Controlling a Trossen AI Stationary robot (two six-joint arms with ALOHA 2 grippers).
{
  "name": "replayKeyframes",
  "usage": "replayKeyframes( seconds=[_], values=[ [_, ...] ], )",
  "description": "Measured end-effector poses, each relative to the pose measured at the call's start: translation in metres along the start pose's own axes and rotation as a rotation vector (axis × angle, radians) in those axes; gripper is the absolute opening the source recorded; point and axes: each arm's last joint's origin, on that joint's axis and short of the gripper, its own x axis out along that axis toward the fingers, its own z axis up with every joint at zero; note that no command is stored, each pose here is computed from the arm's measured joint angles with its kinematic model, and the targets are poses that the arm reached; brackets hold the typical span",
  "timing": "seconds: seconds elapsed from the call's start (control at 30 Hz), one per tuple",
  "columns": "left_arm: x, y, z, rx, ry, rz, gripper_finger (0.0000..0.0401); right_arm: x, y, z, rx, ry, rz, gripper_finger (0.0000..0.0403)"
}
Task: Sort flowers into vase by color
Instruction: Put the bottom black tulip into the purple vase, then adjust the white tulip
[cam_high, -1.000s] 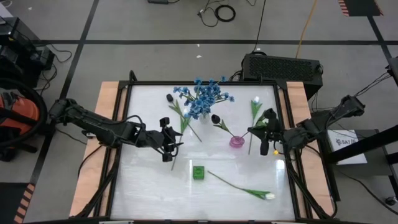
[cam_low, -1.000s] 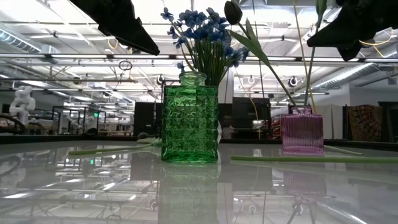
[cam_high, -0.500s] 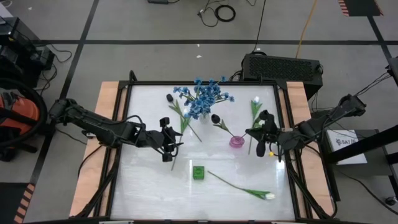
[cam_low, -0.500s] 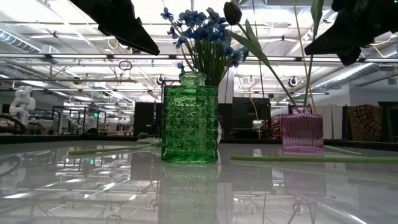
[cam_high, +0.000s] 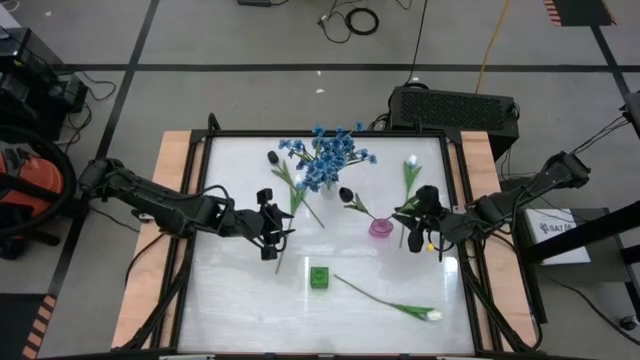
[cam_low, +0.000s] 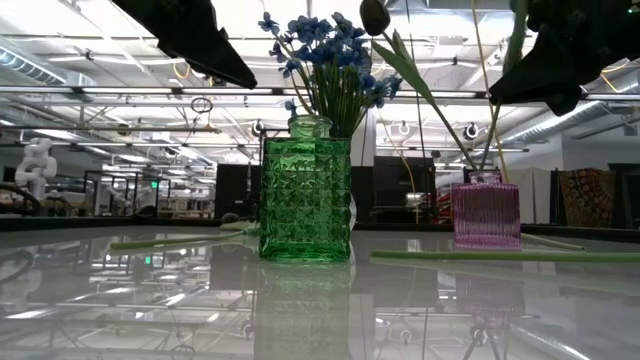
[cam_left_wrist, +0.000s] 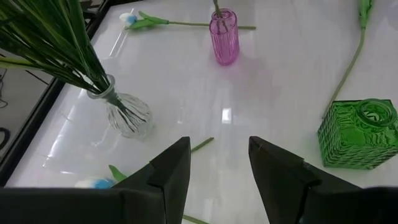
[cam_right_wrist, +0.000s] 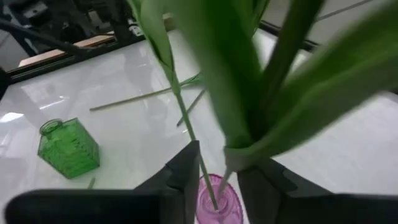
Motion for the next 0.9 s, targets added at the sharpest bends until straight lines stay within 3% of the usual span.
replayKeyframes(
  seconds=[0.47,0.73,0.9],
  values=[
    [0.015,0.013,-0.033,-0.035,0.087,0.055,0.0171,-0.014,-0.001,0.017,0.039,0.025,0.019,0.0175],
    [0.021,0.025,-0.039,-0.211,0.094,0.105,0.0171,-0.02,-0.005,0.021,0.06,0.094,-0.016,0.0201],
    [0.028,0.035,-0.057,-0.356,0.096,0.152,0.0171,-0.025,-0.003,0.03,0.087,0.09,-0.008,0.0199]
  ],
)
